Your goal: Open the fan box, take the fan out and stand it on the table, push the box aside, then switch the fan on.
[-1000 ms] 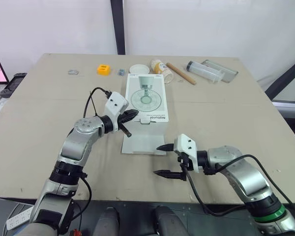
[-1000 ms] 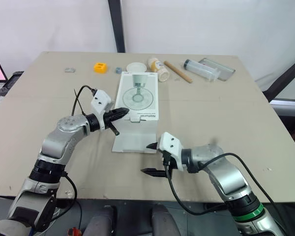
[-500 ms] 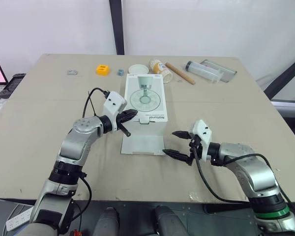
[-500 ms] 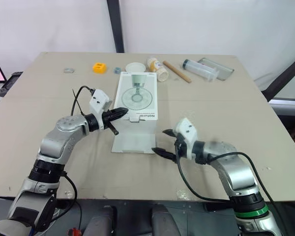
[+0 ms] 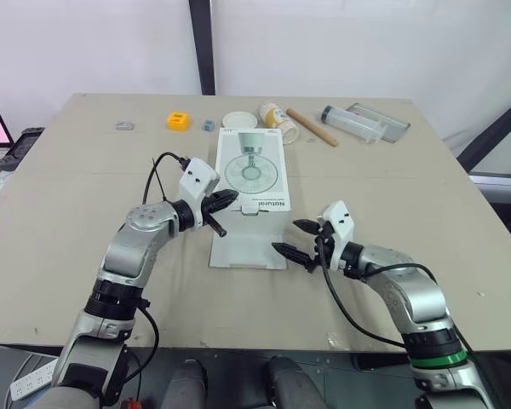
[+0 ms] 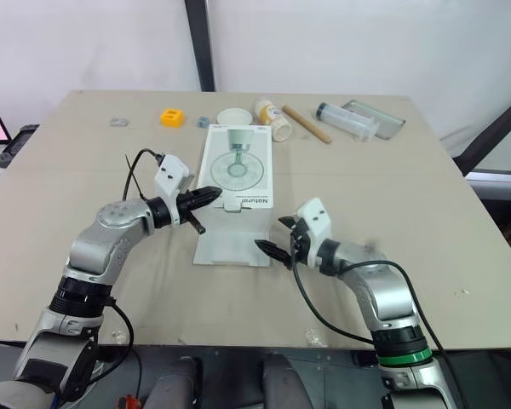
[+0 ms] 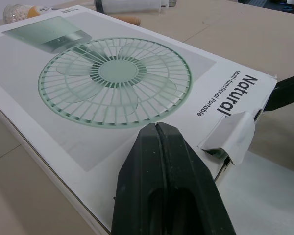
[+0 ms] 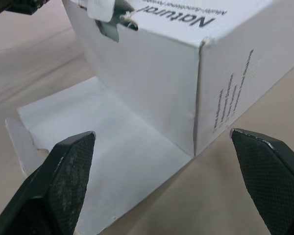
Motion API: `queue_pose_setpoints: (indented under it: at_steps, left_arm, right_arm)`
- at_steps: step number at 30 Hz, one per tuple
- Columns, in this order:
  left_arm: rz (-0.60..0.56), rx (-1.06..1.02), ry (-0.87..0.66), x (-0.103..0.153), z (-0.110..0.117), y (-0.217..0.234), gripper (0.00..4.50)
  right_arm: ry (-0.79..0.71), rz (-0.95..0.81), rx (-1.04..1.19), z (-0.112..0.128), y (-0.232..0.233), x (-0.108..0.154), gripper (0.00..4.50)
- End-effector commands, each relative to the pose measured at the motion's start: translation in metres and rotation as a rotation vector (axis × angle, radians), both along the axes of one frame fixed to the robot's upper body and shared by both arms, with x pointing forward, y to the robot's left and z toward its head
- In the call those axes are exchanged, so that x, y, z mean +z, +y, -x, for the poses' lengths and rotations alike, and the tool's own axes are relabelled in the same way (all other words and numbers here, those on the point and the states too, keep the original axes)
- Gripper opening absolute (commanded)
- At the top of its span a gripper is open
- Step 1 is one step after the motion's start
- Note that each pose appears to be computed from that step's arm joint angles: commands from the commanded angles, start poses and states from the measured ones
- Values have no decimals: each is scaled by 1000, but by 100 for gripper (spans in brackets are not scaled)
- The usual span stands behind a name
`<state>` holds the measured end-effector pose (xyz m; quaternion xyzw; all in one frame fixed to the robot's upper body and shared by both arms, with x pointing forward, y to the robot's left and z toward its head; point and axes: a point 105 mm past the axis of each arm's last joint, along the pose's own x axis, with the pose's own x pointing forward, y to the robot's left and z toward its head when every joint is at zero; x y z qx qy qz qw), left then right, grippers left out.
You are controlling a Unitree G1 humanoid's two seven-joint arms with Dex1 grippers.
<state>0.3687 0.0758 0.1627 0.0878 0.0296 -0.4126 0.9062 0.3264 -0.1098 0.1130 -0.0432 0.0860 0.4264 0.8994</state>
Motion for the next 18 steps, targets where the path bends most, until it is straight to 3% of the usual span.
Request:
queue_pose_setpoints:
  at_steps: [1, 18]
  left_arm:
    - [-28, 8, 72, -20, 2, 1, 4]
    - [-26, 2, 69, -20, 1, -2, 4]
  right_arm:
    - [-39, -26, 26, 0, 7, 10, 450]
    - [3, -42, 99, 18, 12, 6, 450]
